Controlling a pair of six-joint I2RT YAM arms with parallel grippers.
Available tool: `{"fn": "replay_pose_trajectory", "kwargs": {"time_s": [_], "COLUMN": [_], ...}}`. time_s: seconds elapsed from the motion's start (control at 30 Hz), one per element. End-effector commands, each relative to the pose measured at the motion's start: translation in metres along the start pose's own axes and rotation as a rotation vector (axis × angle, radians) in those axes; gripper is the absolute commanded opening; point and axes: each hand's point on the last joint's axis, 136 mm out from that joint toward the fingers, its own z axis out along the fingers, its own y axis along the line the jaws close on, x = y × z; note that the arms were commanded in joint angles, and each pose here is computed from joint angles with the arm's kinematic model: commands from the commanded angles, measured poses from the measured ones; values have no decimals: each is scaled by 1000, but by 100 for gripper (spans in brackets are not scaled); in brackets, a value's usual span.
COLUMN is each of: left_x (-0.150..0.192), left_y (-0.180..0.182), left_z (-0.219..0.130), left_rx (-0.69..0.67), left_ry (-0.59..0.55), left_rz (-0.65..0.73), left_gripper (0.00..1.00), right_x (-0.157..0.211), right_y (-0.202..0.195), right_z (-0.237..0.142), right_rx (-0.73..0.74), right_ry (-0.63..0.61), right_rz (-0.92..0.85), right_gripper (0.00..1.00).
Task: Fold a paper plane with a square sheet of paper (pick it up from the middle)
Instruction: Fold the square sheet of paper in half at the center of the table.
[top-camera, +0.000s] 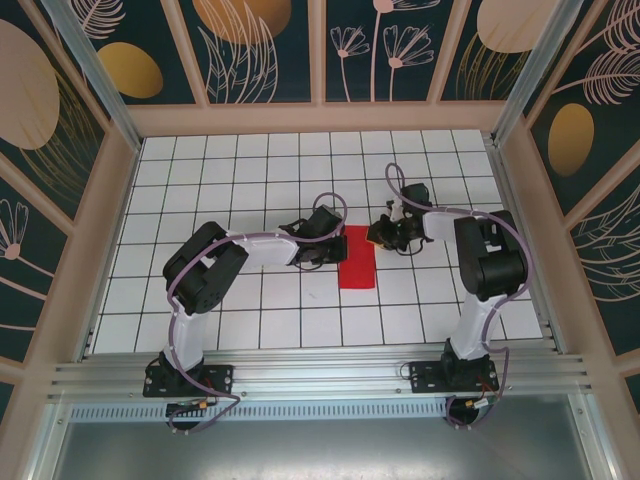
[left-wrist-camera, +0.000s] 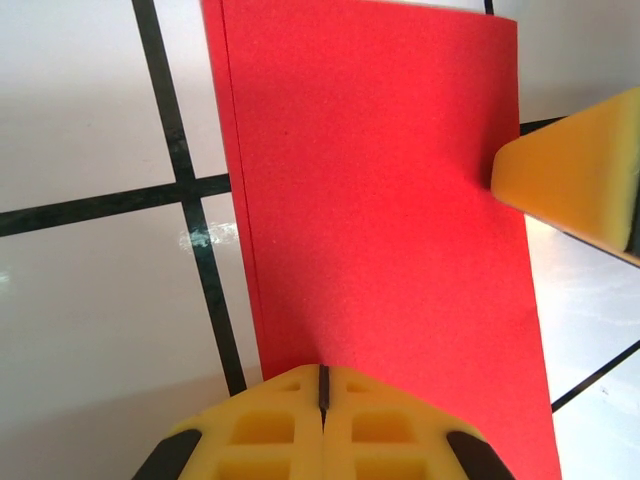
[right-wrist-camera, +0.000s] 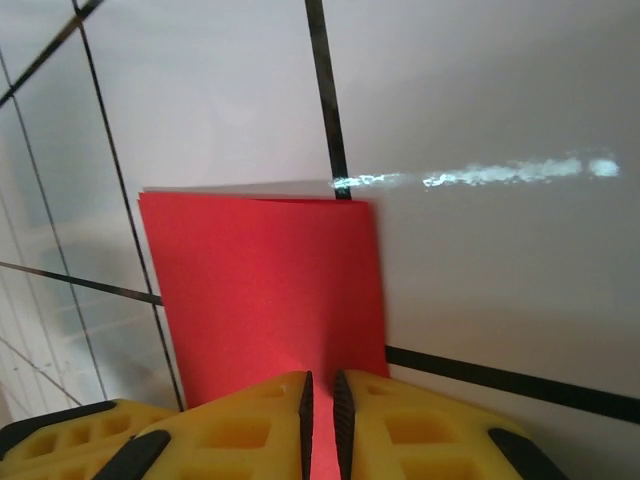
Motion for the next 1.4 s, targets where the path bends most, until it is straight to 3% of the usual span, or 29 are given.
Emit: {"fn": "replay_pose_trajectory", "kwargs": {"time_s": [0.0, 0.17, 0.37, 0.67, 0.9, 1.03, 1.37], "left_x": [42, 41, 40, 40, 40, 40, 40], "left_y": [44, 45, 44, 43, 44, 43, 44], "left_z": [8, 8, 7, 6, 4, 5, 6], "left_rx": [-144, -146, -144, -145, -147, -145, -149], "left_ry": [126, 124, 122, 122, 121, 118, 124], "left_rz": [-10, -11, -10, -5, -6, -11, -7], "left_gripper": [0, 0, 0, 0, 0, 0, 0], "right_x": [10, 5, 24, 50, 48, 67, 94], "right_y": [-15, 11, 33, -5, 21, 28, -17], "right_z": [11, -8, -16, -5, -27, -32, -16], "right_rx": [47, 10, -40, 16, -48, -104, 35], "right_ry": [21, -14, -12, 13, -18, 3, 51], "right_rz": [23, -24, -60, 21, -26, -34, 28], "right_gripper": [19, 19, 19, 19, 19, 19, 19]}}
